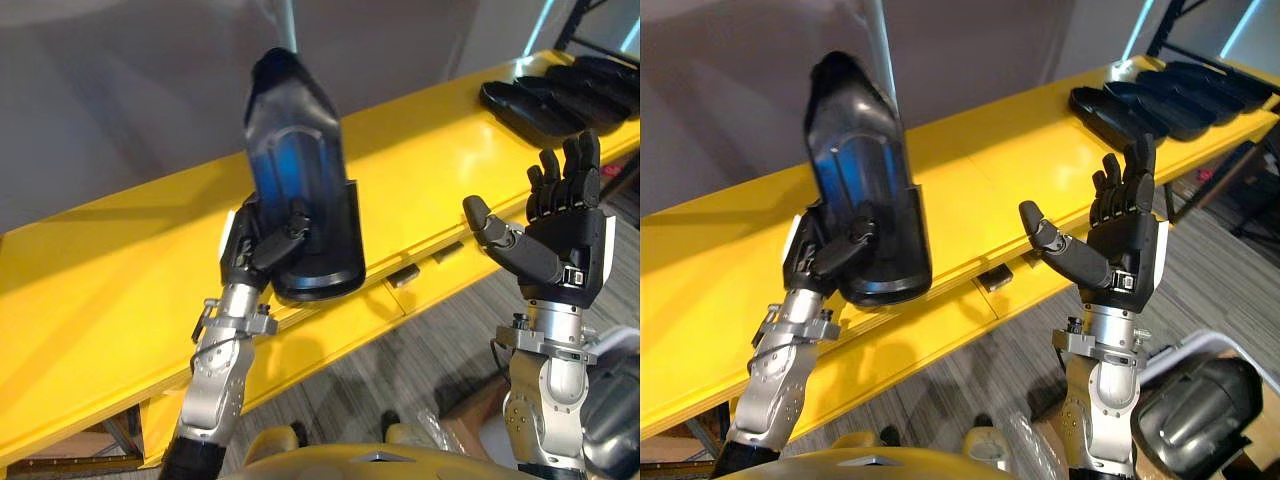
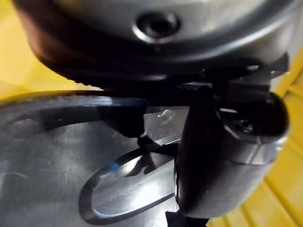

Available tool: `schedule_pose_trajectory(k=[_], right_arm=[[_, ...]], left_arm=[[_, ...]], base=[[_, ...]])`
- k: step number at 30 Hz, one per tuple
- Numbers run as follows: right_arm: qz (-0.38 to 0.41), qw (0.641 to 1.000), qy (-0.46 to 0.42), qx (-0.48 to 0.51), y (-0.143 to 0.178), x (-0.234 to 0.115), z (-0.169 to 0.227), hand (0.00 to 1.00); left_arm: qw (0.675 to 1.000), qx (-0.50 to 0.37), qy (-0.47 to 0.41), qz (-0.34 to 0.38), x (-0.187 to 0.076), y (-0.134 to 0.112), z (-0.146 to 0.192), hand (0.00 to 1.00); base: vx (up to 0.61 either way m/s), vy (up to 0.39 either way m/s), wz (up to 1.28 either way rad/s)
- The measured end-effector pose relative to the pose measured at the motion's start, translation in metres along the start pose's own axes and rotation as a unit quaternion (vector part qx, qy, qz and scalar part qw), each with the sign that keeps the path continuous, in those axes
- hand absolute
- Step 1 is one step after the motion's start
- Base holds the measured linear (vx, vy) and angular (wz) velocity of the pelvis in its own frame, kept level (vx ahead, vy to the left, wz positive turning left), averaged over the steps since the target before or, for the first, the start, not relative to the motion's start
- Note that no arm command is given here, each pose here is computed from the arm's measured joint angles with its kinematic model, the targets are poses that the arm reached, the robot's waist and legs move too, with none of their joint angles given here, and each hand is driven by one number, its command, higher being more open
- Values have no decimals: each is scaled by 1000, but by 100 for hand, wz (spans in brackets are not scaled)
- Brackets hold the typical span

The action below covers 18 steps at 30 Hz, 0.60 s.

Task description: Walk over and take three plastic housings, then place them on the shelf

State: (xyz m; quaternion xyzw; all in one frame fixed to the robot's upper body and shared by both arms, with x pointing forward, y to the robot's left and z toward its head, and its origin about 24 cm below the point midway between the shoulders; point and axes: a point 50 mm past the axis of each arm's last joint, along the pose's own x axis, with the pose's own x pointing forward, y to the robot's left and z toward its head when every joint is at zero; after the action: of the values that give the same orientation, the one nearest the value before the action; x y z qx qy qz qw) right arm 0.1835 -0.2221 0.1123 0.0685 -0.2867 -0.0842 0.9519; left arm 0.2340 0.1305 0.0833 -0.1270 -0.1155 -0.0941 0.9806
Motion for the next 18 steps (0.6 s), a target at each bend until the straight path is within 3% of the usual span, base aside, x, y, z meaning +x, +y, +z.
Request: schedule_pose_trajectory(k=[7, 13, 18], right_arm=[[-18, 999, 43, 22, 4, -21, -9, 100], [56, 995, 75, 44, 26, -23, -18, 100], [118, 985, 99, 75, 38, -18, -20, 100]], left_arm=[[996, 14, 83, 2, 38, -24, -23, 0], [982, 62, 103, 146, 82, 7, -26, 0], [960, 33, 72, 269, 107, 36, -4, 0]], base=[[50, 53, -21], [-57, -23, -30], [-38, -28, -14]])
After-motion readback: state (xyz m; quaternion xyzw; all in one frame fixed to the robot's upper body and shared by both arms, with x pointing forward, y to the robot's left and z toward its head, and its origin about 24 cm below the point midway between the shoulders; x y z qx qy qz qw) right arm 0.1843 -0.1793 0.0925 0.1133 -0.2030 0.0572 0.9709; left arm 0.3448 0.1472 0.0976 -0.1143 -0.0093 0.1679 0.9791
